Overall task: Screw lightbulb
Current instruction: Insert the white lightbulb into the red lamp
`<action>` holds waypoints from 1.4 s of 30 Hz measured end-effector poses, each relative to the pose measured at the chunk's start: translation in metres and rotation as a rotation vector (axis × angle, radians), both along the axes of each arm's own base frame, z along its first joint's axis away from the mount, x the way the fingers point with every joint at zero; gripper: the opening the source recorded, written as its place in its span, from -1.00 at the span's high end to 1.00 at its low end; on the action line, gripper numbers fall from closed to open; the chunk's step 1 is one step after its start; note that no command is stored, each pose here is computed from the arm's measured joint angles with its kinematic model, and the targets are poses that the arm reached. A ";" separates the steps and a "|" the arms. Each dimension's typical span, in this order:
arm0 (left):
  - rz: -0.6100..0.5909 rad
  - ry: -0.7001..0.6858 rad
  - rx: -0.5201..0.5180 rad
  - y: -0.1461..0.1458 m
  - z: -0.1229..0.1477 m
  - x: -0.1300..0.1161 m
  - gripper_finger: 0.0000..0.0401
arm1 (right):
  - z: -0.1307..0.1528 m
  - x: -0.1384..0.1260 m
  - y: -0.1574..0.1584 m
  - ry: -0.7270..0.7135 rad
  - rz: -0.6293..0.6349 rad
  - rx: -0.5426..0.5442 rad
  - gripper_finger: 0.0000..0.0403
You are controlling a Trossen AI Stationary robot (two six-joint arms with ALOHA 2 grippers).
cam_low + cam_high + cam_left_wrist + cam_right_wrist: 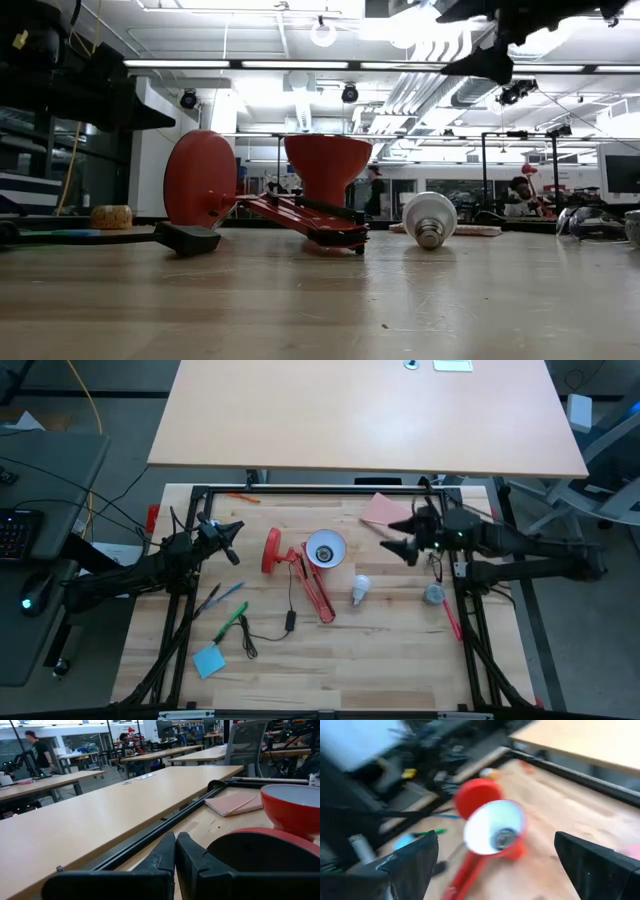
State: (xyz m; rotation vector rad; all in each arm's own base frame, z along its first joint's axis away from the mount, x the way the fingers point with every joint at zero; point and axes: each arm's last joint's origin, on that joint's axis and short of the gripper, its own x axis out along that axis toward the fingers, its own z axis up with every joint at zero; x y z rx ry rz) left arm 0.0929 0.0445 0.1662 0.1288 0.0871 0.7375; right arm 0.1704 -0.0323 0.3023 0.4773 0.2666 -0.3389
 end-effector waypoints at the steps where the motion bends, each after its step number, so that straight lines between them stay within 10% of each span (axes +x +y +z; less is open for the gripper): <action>1: 0.000 0.000 0.000 0.000 0.000 0.000 1.00 | 0.004 0.002 -0.002 0.020 -0.033 -0.005 -0.92; 16: -0.012 -0.024 0.003 0.000 0.002 0.000 1.00 | 0.060 0.045 -0.016 -0.038 -0.122 0.129 -0.92; 24: -0.329 -0.611 -0.392 -0.008 0.063 0.000 1.00 | 0.095 0.047 -0.017 0.113 -0.144 0.135 -0.50; 31: -0.441 -0.255 -0.472 -0.012 0.150 0.010 1.00 | 0.097 0.055 -0.014 0.320 0.011 0.179 0.88; 36: -0.510 0.083 -0.388 -0.015 0.205 0.026 1.00 | 0.073 0.057 0.008 0.576 0.203 0.281 0.96; 42: -0.531 0.199 -0.625 -0.017 0.215 0.048 0.96 | 0.054 0.049 0.052 0.768 0.341 0.277 0.95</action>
